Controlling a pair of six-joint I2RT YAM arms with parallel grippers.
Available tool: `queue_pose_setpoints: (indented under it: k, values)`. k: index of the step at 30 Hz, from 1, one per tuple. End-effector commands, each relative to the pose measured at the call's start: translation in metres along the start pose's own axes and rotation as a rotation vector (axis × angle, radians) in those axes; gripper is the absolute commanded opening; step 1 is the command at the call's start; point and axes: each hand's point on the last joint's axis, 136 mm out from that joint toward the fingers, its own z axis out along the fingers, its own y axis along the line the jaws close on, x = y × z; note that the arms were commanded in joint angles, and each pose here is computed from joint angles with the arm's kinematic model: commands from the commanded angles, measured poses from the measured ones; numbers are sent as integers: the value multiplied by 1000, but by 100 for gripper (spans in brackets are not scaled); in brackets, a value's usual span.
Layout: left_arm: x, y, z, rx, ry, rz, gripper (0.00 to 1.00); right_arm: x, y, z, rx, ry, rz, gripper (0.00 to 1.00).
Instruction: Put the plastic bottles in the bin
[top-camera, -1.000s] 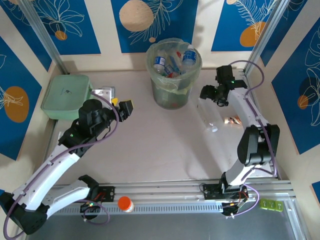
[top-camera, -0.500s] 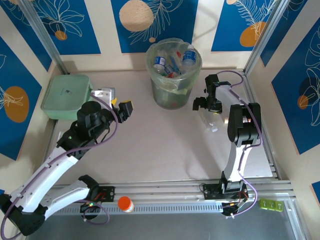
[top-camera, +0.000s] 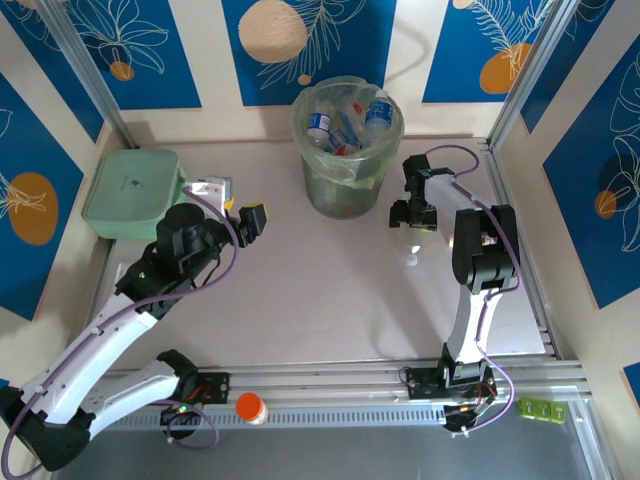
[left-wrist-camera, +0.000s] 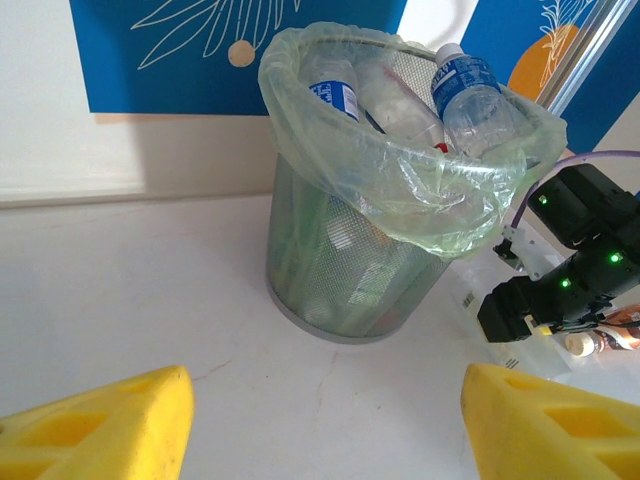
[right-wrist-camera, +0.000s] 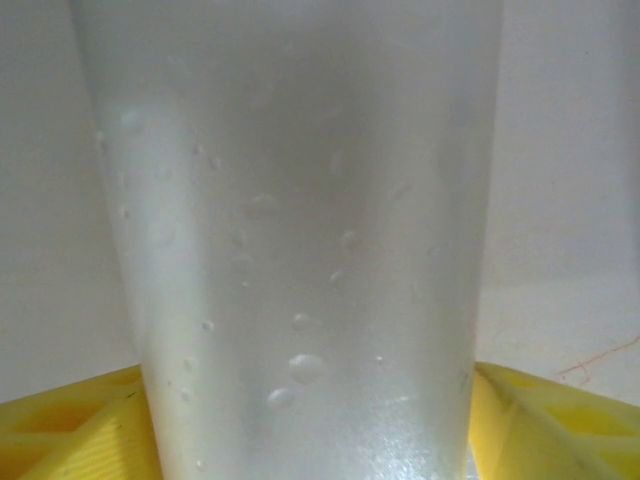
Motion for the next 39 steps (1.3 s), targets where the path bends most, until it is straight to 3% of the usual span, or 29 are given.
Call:
queue_pose_setpoints:
  k: [1,4,7,12,20,25,31,36,39]
  values:
    - [-3,-1,0,-7,-21,19,71,6,-4,6,14,29,22,70]
    - [-2,-1,1,-7,-18,21,71,3,-3,-4,5,-10,30,56]
    - [-3,-6,2,23,-14,20,71,-1,-3,-21,-1,-64,39,49]
    - [-7,-27,0,123,31,-17,70,-6,-7,-61,-35,-170,80,47]
    - [-30,-45,-11,191,61,-68,70,-15,-9,-186,-221,-473,194,46]
    - [-37,-37,-10,140,24,-36,71,-22,16,-272,-422,-671,139,47]
    - [-19,-30,6,100,96,-15,71,-39,64,-357,-676,-792,24,44]
    - [6,-24,19,93,194,-43,71,-70,104,-400,-800,-811,-39,43]
    - [16,-19,23,87,191,-16,72,-93,128,-407,-799,-811,-73,43]
